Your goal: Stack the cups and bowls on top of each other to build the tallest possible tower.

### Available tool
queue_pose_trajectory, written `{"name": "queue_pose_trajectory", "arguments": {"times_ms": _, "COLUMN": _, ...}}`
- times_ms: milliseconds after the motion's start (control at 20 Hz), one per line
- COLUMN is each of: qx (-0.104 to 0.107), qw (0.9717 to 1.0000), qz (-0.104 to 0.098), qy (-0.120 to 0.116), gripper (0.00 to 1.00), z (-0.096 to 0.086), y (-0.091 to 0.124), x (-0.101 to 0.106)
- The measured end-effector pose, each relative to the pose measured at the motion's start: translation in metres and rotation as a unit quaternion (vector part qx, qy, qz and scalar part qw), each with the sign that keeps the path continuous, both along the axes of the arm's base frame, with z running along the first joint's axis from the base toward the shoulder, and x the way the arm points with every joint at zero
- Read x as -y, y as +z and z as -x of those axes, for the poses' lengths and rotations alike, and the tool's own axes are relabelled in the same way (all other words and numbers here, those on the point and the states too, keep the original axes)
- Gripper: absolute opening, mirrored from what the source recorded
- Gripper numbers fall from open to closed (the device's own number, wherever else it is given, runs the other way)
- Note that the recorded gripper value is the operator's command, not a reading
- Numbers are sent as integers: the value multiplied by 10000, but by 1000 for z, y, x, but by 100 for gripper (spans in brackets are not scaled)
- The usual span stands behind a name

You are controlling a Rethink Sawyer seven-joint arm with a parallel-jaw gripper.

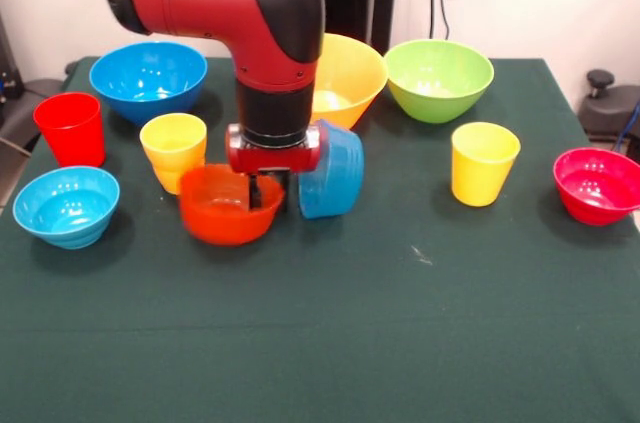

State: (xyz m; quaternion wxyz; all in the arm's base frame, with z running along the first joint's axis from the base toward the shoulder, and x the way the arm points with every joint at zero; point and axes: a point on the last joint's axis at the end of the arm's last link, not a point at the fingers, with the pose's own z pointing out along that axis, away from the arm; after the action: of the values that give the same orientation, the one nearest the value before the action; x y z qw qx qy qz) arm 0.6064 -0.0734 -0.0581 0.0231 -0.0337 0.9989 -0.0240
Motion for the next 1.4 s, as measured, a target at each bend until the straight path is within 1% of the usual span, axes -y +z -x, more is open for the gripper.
{"name": "queue_pose_trajectory", "arguments": {"times_ms": 50, "qx": 107, "qw": 9999, "qz": 63, "qy": -12, "gripper": 0, "z": -11, "y": 3, "x": 6}}
{"name": "queue_pose_trajectory", "arguments": {"times_ms": 150, "qx": 212, "qw": 9997, "qz": 115, "qy": -32, "gripper": 0, "z": -23, "y": 2, "x": 13}}
{"name": "queue_pose_trajectory", "arguments": {"times_ms": 300, "qx": 268, "qw": 9995, "qz": 151, "qy": -54, "gripper": 0, "z": -31, "y": -2, "x": 18}}
{"name": "queue_pose_trajectory", "arguments": {"times_ms": 450, "qx": 290, "qw": 9994, "qz": 183, "qy": -43, "gripper": 0, "z": -34, "y": -2, "x": 19}}
{"name": "queue_pose_trajectory", "arguments": {"times_ms": 1000, "qx": 286, "qw": 9993, "qz": 225, "qy": -14, "gripper": 0, "z": -34, "y": -2, "x": 19}}
{"name": "queue_pose_trajectory", "arguments": {"times_ms": 1150, "qx": 266, "qw": 9993, "qz": 267, "qy": 33, "gripper": 0, "z": -33, "y": -2, "x": 16}}
{"name": "queue_pose_trajectory", "arguments": {"times_ms": 1400, "qx": 225, "qw": 9994, "qz": 262, "qy": 43, "gripper": 0, "z": -28, "y": 2, "x": 10}}
